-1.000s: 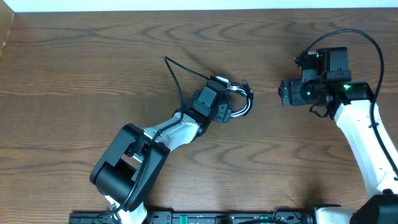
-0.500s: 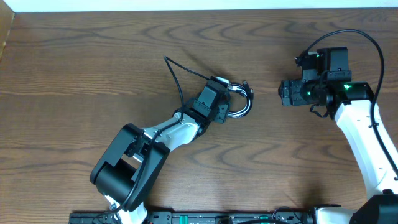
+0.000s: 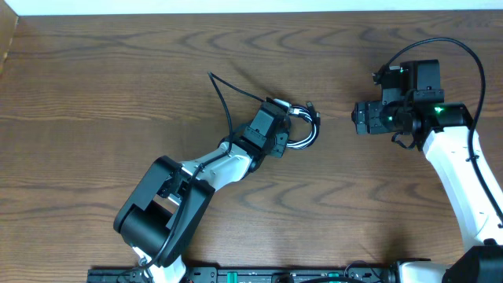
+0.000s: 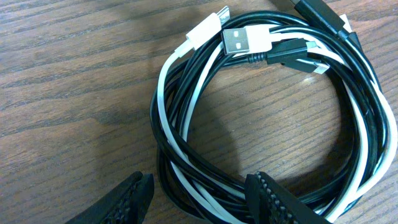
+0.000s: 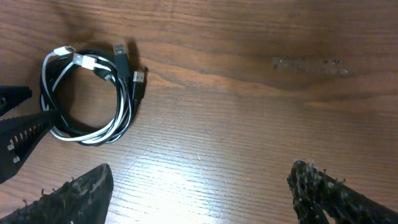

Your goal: Untangle cables

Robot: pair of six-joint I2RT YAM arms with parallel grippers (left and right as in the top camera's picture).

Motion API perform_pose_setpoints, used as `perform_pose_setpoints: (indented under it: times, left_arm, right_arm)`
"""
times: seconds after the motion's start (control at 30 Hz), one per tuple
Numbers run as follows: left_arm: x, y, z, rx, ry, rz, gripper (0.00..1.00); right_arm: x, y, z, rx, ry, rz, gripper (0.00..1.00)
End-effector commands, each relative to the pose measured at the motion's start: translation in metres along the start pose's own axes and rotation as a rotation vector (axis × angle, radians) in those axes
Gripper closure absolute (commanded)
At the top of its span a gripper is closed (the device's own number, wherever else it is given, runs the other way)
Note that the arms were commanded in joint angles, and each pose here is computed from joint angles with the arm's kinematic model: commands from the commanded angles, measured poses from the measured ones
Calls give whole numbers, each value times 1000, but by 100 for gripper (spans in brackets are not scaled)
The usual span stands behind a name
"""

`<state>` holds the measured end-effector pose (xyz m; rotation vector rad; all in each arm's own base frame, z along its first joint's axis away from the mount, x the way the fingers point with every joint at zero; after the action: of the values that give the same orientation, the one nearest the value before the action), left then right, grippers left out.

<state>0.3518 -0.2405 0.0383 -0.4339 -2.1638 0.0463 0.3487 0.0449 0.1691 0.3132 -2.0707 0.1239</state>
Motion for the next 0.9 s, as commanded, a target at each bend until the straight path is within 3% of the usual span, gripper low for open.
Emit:
perform_pose_setpoints:
  times: [0.0,0.3,0.43,0.5,0.53,0.73,0.87]
  left_arm:
    - [-3,-3,-4,9,-2,4,47]
    - [-17,-8,15,61,74,55,48]
    - [-23,-8,23,92,103,69,67]
    - [-23,-9,21,91,95,72,87]
    - [-22,-10,20,91,89,75,92]
    - [-14,-14,7,106,46,94,92]
    - [17,-26,-24,109,-45,147,92]
  right_arm:
    - [3,0,-5,-8,-11,7,13]
    - [3,-2,-4,-8,-7,22,12]
    - [3,-4,-4,-8,-5,33,12]
    - [3,-4,-4,-8,-4,37,12]
    - [3,-4,-4,-8,-4,39,12]
    - [4,-7,-3,-9,-1,59,10]
    - [4,-7,-3,-11,-1,53,8]
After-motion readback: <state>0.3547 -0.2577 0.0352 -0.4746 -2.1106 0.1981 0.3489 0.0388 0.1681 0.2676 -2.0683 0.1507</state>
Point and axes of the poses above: each gripper's point midway between its finger pads, its own x axis back along the fingers, its own y axis along the line the jaws close on, z = x × y, the point moved 3 cm from there along x, back along the fingers, and after that the axes turned 9 degrees about x, right-handed, at the moved point
